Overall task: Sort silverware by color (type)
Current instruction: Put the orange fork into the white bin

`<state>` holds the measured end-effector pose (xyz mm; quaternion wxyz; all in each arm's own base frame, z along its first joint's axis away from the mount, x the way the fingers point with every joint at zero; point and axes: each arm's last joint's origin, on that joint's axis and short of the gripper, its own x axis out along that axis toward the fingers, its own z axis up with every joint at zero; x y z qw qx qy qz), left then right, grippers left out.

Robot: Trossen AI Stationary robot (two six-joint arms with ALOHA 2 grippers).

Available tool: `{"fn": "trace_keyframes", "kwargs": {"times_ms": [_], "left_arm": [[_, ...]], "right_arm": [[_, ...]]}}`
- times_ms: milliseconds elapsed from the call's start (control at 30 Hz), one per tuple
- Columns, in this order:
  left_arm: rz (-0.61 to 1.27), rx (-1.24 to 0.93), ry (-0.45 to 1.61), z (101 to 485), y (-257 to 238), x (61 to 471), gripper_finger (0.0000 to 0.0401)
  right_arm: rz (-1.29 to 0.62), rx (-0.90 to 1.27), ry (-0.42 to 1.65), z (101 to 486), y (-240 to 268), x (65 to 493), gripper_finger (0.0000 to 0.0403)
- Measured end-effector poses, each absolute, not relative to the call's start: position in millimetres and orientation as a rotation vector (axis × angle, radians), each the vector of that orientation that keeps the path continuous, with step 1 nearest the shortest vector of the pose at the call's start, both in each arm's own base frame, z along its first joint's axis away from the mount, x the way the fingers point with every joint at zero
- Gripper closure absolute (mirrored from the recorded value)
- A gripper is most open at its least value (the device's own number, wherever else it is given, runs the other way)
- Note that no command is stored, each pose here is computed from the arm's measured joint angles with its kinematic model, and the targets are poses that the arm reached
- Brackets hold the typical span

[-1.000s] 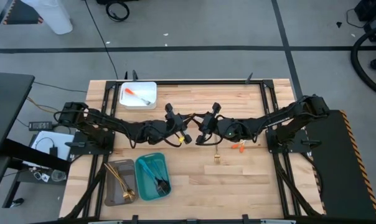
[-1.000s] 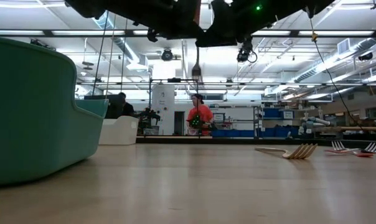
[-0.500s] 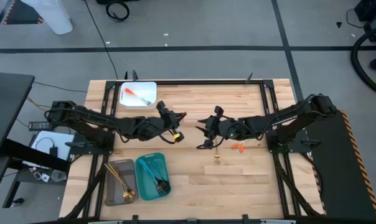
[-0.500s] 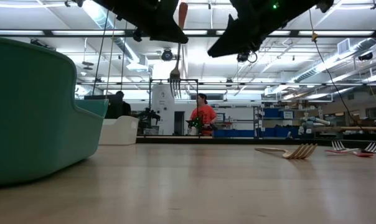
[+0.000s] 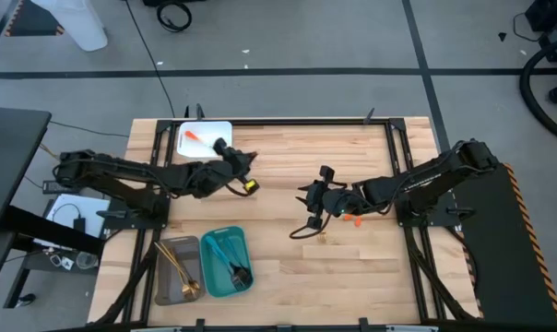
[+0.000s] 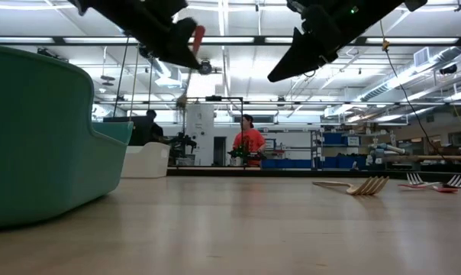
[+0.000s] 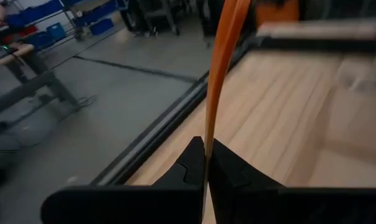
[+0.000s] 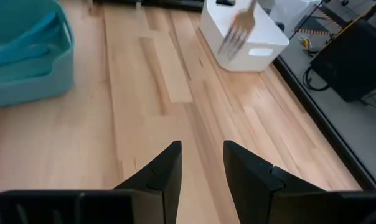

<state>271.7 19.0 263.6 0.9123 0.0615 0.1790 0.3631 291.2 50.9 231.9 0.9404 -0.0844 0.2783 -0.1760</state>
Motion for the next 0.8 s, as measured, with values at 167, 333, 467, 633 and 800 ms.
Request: {"fn": "trace_keyframes", "kwargs": {"times_ms": [167, 333, 467, 633, 800], "left_arm": [[0.776, 0.218, 0.464, 271, 31, 253, 0.039], [0.793, 0.339, 0.571, 271, 42, 242, 0.039], [0.816, 0.348, 0.623, 268, 50, 239, 0.0389], [0.896, 0.207, 0.657, 262, 70, 229, 0.0389], [0.959, 0.147, 0.618, 268, 86, 221, 0.0389]], "right_arm": [[-0.342, -0.156, 0.558, 233, 52, 292, 0.0275], [-0.342, -0.158, 0.556, 233, 51, 292, 0.0275], [-0.341, -0.161, 0.558, 233, 52, 292, 0.0275], [-0.34, -0.162, 0.558, 233, 52, 292, 0.0275], [-0.336, -0.159, 0.554, 233, 52, 292, 0.0275]]}}
